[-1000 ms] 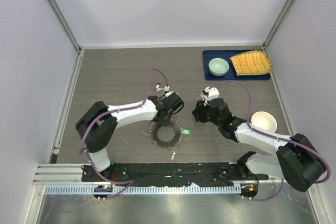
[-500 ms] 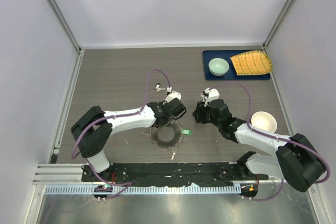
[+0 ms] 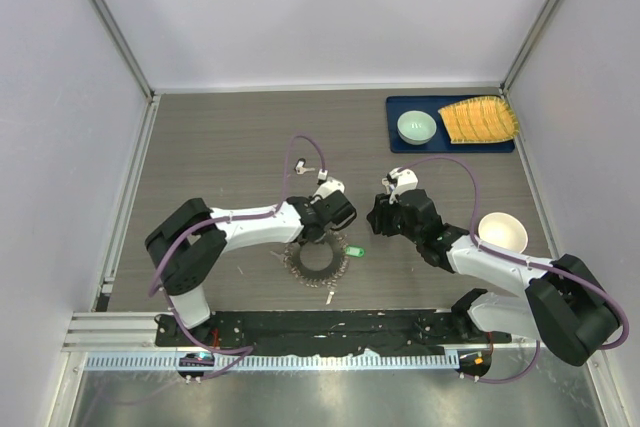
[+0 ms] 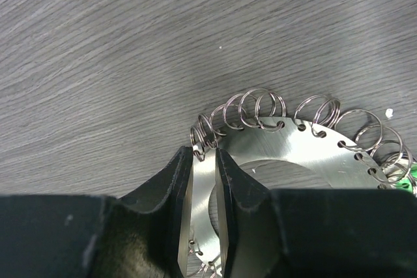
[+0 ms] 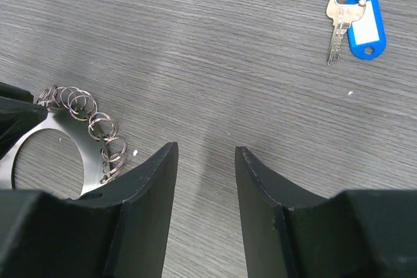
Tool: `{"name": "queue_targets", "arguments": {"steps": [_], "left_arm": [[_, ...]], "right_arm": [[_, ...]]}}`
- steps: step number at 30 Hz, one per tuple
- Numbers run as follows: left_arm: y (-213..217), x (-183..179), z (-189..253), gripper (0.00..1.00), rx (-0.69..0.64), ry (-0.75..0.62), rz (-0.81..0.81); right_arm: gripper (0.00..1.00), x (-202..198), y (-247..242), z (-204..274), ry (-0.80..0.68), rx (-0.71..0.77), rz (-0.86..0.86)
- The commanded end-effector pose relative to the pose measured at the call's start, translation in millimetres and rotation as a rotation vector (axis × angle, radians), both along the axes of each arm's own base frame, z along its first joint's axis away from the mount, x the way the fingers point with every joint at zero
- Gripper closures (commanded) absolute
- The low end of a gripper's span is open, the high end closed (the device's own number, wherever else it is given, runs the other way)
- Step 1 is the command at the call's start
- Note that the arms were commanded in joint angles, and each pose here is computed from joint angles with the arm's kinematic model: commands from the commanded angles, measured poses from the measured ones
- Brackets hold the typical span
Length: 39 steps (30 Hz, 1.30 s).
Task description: Put the keys on the keyring
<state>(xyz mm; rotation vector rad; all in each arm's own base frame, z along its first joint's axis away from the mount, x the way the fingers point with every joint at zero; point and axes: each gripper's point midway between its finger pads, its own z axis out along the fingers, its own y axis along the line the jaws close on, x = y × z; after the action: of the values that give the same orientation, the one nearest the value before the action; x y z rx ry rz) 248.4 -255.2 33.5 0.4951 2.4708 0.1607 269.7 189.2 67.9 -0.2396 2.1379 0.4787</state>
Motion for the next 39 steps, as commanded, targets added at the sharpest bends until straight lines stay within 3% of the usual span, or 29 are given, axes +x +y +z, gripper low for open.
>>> {"name": "queue_targets", "arguments": {"steps": [1,26,35,39], "left_arm": [[-1.0,3.4,5.3,0.76,0.003,-0.024,0.023],[-0.8,6.0,-9.2,0.85,0.021,-0.027,0.037],[7.2,9.0,-10.0,0.99,0.033,-0.062,0.06],[8.1,11.9,6.0,1.0,-0.004,-0.109,0.043]], "right_arm": [[0.53,6.5,5.6,18.3,-0.062,0.046,0.006],[0.53,4.9,5.6,17.0,-0.059,0.048,0.01],[0.53,3.3,7.0,18.0,-0.057,0.052,0.021],[0.53,2.7,7.1,22.8,-0.066,0.057,0.025]]}}
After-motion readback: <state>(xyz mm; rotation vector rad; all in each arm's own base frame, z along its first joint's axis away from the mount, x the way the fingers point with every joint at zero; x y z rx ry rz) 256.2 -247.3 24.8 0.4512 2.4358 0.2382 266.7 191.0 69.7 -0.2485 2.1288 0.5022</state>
